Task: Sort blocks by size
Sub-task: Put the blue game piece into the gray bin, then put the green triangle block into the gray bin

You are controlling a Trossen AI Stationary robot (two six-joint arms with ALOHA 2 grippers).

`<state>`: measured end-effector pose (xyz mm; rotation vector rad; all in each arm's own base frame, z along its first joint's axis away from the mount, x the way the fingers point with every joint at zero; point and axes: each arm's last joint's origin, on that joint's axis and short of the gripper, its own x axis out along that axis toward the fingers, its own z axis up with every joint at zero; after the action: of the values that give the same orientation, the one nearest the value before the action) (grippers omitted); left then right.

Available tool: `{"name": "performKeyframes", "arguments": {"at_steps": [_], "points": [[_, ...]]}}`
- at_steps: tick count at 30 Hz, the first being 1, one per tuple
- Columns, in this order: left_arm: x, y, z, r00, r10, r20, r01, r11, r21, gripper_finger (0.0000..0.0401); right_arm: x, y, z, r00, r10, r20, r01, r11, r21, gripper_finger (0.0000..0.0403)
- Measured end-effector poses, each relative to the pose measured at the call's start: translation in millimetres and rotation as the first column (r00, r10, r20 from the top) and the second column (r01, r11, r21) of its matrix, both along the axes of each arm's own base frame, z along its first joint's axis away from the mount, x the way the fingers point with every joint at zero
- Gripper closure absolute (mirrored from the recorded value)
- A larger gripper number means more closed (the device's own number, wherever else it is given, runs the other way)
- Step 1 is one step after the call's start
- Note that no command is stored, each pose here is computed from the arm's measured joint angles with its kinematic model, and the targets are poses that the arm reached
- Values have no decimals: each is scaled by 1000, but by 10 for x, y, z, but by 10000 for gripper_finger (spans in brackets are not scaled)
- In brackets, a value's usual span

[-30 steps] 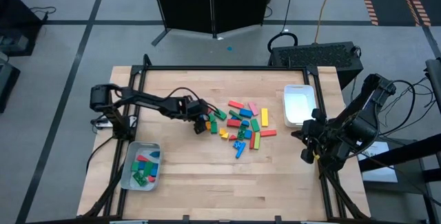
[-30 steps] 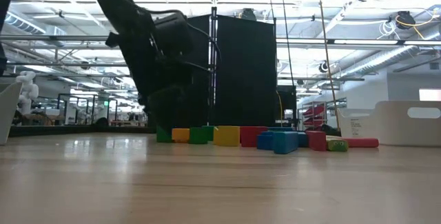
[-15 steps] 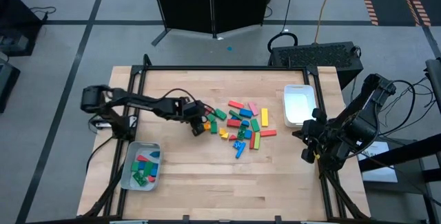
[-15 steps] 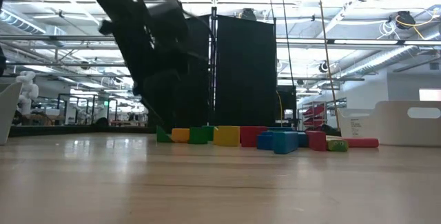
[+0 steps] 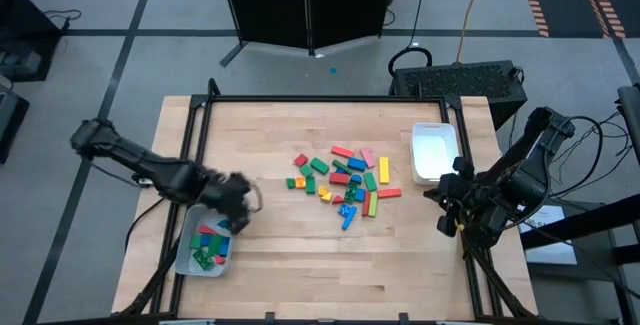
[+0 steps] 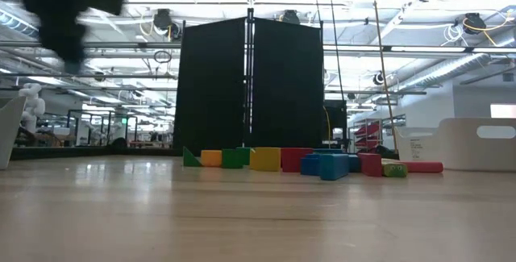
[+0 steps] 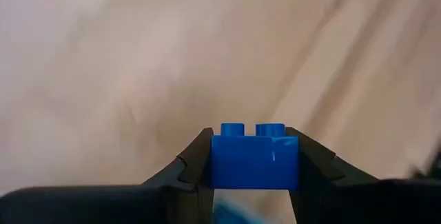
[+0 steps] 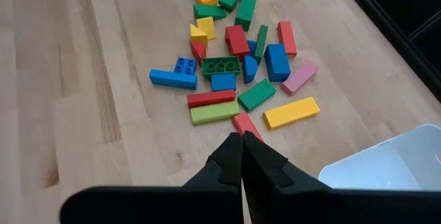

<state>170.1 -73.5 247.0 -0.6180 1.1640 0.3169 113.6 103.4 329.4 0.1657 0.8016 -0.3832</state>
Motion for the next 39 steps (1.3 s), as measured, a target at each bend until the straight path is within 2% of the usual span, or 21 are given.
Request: {"name": "performKeyframes", "arguments": {"at_steps": [5,9,16,19,21,24,26,28,30,32,35,39], "points": [[-320,-318,-3,991,18,-135,-31,995,-99,278,4,5,2,1000,0,5,0,1000,5,403],[-490,-504,-28,975,4,-221,-36,989,-141,270,5,6,2,1000,-7,8,7,1000,13,403],[-643,-567,-59,939,108,-326,-151,982,-110,136,12,15,6,1000,-19,22,19,999,34,403],[-633,-564,-59,938,120,-325,-164,980,-112,103,21,19,12,999,-25,41,23,999,33,403],[-589,-539,-57,949,153,-276,-185,978,-94,91,24,21,13,999,-25,45,24,999,35,403],[-438,-472,-35,971,234,-53,-235,972,-25,86,25,22,14,998,-38,50,35,998,47,403],[-335,-375,-15,950,292,108,-300,952,65,85,24,23,14,998,-44,53,41,998,53,403],[-234,-248,2,903,354,245,-397,905,156,85,24,23,14,998,-45,53,42,998,53,403],[-133,-140,6,871,360,333,-449,859,246,84,25,22,14,998,-45,53,42,998,53,403],[-21,-66,-8,885,298,359,-424,834,353,84,24,22,14,998,-45,54,42,998,53,403],[193,-21,-68,932,153,328,-307,813,495,84,24,22,14,998,-45,54,42,998,52,403],[475,19,-208,969,17,247,-167,780,603,83,24,22,14,998,-45,54,42,998,51,403]]}}
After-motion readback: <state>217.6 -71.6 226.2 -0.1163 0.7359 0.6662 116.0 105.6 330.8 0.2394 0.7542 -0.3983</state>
